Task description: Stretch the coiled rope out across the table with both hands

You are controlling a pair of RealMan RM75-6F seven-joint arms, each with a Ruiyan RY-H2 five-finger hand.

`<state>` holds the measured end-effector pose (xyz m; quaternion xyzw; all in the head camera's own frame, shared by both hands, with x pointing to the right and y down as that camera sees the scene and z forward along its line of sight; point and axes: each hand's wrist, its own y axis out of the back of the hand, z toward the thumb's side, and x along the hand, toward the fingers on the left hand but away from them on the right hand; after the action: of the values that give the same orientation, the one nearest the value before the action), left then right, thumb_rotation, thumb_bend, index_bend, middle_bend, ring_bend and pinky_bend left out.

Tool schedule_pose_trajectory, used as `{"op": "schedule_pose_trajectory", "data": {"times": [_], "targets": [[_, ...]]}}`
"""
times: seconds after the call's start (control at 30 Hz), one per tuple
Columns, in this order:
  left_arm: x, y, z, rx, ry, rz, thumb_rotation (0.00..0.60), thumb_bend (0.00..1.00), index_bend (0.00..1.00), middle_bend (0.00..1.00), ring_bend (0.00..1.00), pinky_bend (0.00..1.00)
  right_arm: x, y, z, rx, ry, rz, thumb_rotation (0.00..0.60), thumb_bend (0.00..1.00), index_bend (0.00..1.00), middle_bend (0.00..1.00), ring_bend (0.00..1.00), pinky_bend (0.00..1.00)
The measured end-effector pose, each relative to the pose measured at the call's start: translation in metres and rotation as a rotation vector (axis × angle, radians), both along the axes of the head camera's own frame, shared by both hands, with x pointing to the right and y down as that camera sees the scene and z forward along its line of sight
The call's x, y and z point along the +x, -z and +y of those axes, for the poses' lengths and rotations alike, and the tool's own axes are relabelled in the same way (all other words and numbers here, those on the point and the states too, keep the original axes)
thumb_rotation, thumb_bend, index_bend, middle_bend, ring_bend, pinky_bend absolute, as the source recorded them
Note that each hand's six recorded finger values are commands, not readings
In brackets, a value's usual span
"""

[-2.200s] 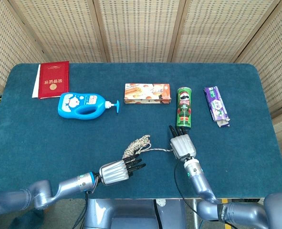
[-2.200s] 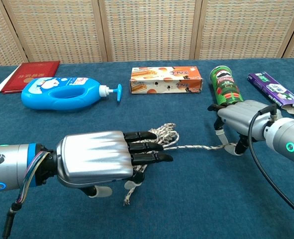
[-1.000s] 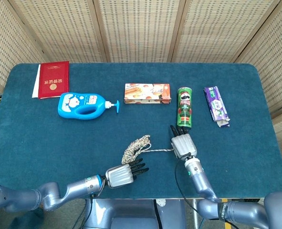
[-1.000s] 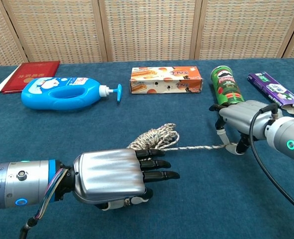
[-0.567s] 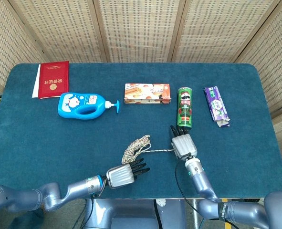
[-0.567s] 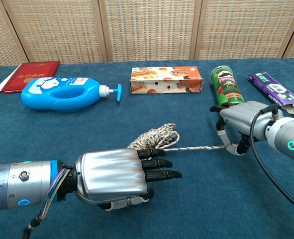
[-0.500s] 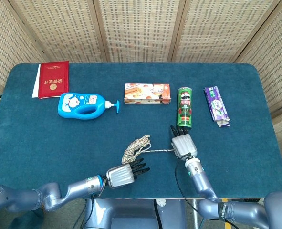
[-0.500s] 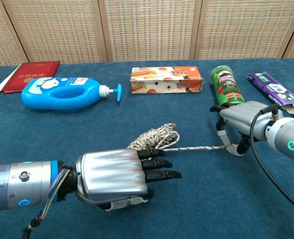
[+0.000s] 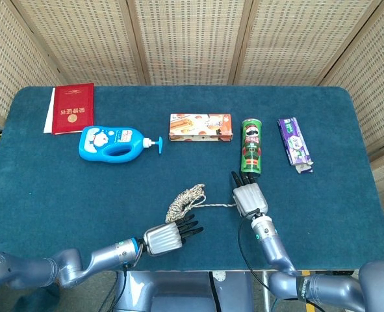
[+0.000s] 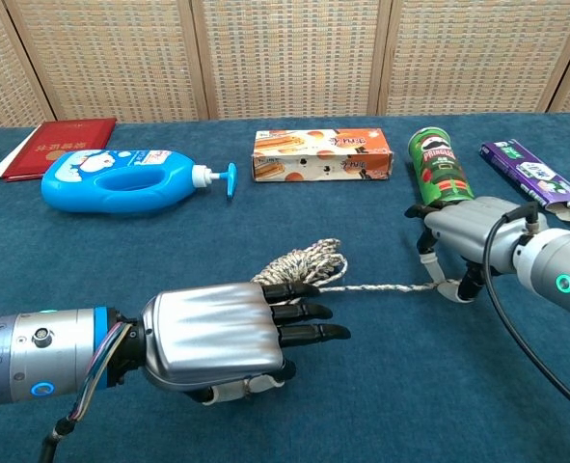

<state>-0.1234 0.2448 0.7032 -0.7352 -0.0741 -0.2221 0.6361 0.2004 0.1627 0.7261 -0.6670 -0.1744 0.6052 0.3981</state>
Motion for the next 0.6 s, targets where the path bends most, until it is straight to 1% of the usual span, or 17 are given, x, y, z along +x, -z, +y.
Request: {"op": "schedule_pose_trajectory", "data": {"times": [0.1, 0.27, 0.47, 0.6], "targets": [[-0.001, 0.002, -0.002, -0.001, 0.008, 0.007, 0.600, 0.50, 0.76, 0.00, 0.00, 0.00, 0.000, 0.000, 0.000, 0.001, -0.001, 0.000, 0.600, 0.43, 0.67, 0.01, 0.00, 0.00], [-0.007, 0.009, -0.010, 0.004, 0.037, 0.024, 0.600, 0.51, 0.78, 0.00, 0.00, 0.00, 0.002, 0.002, -0.001, 0.005, -0.007, 0.000, 0.600, 0.43, 0.67, 0.01, 0.00, 0.00], [-0.033, 0.023, -0.032, 0.026, 0.110, 0.029, 0.600, 0.52, 0.79, 0.00, 0.00, 0.00, 0.006, 0.006, -0.006, 0.032, -0.015, -0.010, 0.600, 0.43, 0.68, 0.02, 0.00, 0.00], [-0.062, 0.033, -0.052, 0.051, 0.185, 0.027, 0.600, 0.53, 0.80, 0.00, 0.00, 0.00, 0.010, 0.009, -0.009, 0.050, -0.019, -0.008, 0.600, 0.43, 0.68, 0.02, 0.00, 0.00]]}}
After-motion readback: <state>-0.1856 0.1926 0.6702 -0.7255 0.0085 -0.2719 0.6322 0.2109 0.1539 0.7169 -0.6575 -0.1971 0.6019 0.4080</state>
